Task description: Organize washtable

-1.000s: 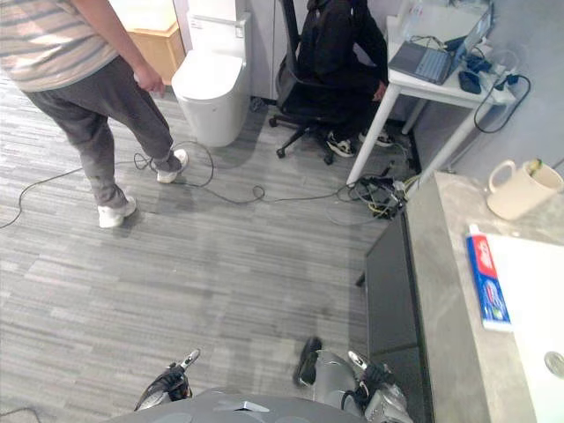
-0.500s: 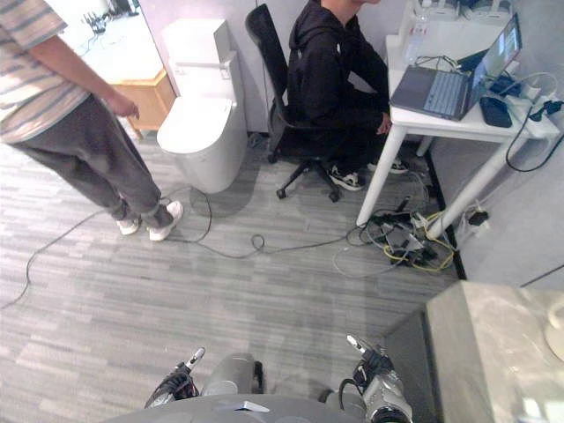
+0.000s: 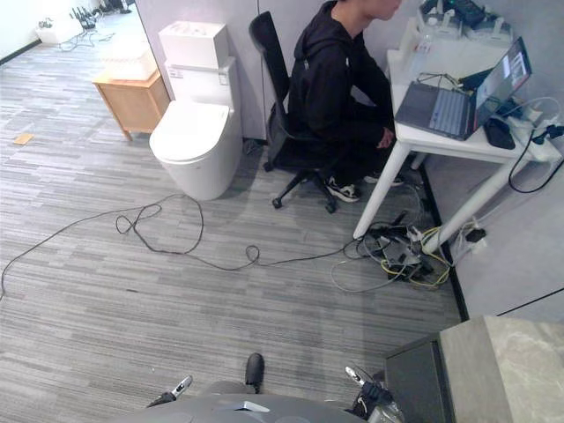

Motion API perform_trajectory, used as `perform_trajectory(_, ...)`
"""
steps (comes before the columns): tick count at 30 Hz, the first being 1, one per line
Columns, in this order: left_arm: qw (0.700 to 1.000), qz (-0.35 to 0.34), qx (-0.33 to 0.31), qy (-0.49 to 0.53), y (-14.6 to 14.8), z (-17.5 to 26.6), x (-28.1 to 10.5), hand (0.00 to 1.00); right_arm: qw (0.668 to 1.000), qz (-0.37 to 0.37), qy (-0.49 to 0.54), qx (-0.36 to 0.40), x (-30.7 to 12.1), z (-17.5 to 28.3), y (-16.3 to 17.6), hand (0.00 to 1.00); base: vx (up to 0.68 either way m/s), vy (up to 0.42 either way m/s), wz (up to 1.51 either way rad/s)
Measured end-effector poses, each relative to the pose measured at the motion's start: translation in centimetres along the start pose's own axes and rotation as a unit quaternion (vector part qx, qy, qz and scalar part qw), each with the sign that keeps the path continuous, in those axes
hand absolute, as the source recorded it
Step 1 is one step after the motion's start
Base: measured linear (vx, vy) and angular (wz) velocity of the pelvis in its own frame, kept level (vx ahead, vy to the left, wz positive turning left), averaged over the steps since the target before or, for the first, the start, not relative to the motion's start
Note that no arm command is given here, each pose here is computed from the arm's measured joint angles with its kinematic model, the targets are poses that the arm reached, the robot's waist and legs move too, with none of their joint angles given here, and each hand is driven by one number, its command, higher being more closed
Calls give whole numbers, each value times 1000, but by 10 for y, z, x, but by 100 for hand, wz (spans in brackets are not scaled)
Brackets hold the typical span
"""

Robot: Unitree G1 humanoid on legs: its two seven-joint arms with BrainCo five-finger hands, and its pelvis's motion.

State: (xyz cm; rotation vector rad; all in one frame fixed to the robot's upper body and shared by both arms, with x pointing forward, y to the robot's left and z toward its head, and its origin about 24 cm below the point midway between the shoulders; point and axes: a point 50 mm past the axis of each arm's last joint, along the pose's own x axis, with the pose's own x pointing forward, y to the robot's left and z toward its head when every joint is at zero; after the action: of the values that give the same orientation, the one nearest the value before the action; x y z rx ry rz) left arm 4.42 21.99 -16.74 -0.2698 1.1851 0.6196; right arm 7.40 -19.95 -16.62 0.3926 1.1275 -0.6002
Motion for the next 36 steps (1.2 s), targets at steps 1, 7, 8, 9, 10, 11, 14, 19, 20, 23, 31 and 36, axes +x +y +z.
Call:
perform_trajectory(1,1000,1,2,4,1,0,0,0,1000,-1,4,3,0,-1,-1,0,91,-7,3)
perform_trajectory(7,999,11,31,17,8,0,2,0,1000,5,21,-1,2,-3,3,0,131,-46,7)
perform_trajectory(8,999,14,34,22,9,-3,2,0,1000,7,22,-2,3,-2,4,0,170,-83,2)
perform_trajectory(9,999,16,36,25,11,-3,2,0,1000,10,21,-2,3,0,5,0,133,-80,2)
perform_trajectory(10,999,19,38,25,13,-3,2,0,1000,14,20,-2,4,1,7,0,115,-89,3)
perform_trajectory(11,999,20,39,25,14,-2,2,0,1000,18,20,-4,4,3,10,0,106,-95,4)
perform_trajectory(14,999,20,40,25,14,-2,2,0,1000,21,18,-5,5,6,12,0,68,-79,-9)
perform_trajectory(19,998,19,44,28,14,-3,2,0,1000,18,-5,0,8,25,9,0,4,12,-56)
perform_trajectory(20,998,17,46,26,13,-2,3,0,1000,16,-10,1,8,29,8,0,-15,78,-87)
perform_trajectory(23,998,4,55,15,3,8,4,0,999,26,-32,3,9,45,17,0,-70,125,-125)
perform_trajectory(31,998,-23,39,-32,-13,32,5,0,997,57,-47,-16,7,54,36,0,-102,28,-132)
perform_trajectory(36,998,-33,42,-11,-16,22,5,0,998,39,-44,-32,8,52,20,0,-137,-105,-29)
